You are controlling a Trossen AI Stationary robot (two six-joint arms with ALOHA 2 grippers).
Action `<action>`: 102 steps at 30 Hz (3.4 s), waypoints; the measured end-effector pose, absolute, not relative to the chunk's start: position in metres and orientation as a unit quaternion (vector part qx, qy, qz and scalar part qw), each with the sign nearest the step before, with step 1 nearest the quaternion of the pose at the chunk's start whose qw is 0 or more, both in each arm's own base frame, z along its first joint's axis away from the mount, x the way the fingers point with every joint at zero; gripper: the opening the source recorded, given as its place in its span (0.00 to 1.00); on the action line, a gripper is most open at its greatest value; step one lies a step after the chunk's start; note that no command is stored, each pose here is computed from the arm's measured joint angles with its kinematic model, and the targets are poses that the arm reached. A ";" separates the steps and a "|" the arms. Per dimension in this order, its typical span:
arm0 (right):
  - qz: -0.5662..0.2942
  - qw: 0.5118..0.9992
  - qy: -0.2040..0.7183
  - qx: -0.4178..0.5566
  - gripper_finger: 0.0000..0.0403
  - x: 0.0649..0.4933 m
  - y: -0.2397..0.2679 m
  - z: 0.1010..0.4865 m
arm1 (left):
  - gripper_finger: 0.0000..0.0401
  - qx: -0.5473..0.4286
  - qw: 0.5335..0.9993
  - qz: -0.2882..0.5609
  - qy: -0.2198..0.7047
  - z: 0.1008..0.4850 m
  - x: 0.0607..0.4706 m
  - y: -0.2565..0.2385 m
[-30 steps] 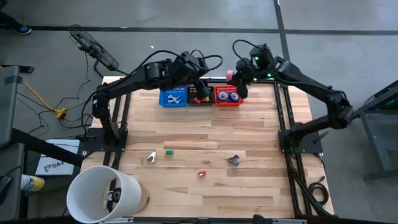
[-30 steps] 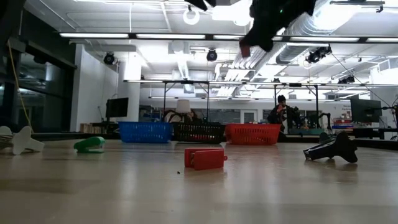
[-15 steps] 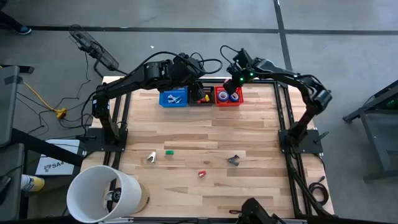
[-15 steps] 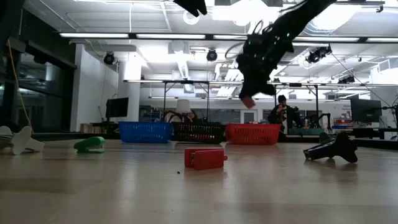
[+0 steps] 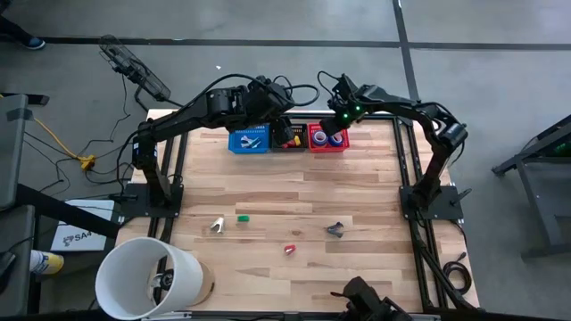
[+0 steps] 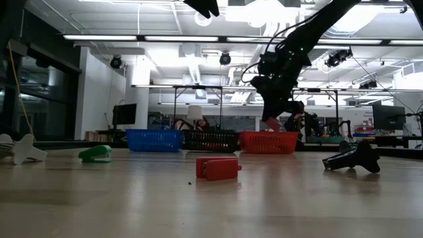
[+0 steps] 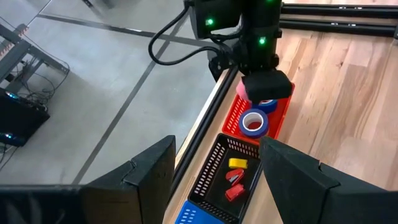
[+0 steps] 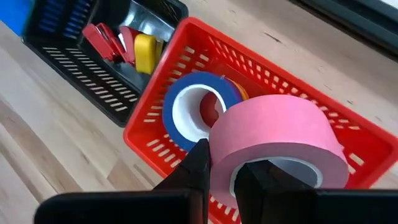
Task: Pick and place Stapler, Stapler remover, tape
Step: Stack the pink tape on top of the blue tape in the red bin, then put the black staple remover into the blue bin
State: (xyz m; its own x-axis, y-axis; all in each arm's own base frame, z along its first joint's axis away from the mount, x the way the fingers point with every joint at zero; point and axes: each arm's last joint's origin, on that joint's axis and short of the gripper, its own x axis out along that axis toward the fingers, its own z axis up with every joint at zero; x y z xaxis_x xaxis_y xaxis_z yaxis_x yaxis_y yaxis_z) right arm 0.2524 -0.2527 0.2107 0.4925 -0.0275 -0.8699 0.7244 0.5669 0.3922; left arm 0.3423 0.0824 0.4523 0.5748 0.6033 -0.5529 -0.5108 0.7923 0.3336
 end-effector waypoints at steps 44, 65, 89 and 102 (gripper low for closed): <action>-0.271 0.730 0.437 0.450 0.19 0.246 -0.244 0.185 | 0.57 0.067 0.887 0.305 0.341 0.452 0.342 0.082; -0.255 0.800 0.403 0.363 0.44 0.217 -0.237 0.243 | 0.57 0.045 0.882 0.314 0.350 0.449 0.340 0.081; -0.025 0.919 0.365 0.146 0.45 0.203 -0.158 0.317 | 0.57 -0.094 0.861 0.369 0.338 0.443 0.334 0.080; 0.073 0.898 0.434 0.012 0.53 0.226 -0.094 0.316 | 0.57 -0.139 0.854 0.357 0.352 0.439 0.331 0.078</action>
State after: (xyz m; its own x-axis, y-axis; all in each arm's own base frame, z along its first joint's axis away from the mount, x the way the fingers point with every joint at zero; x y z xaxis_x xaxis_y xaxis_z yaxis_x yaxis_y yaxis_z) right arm 0.2259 -0.0938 0.3158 0.6125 0.1416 -0.7777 -0.1216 0.9890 0.0843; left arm 0.3310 0.0778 0.4389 0.4965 0.5129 -0.7003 -0.7081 0.7060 0.0151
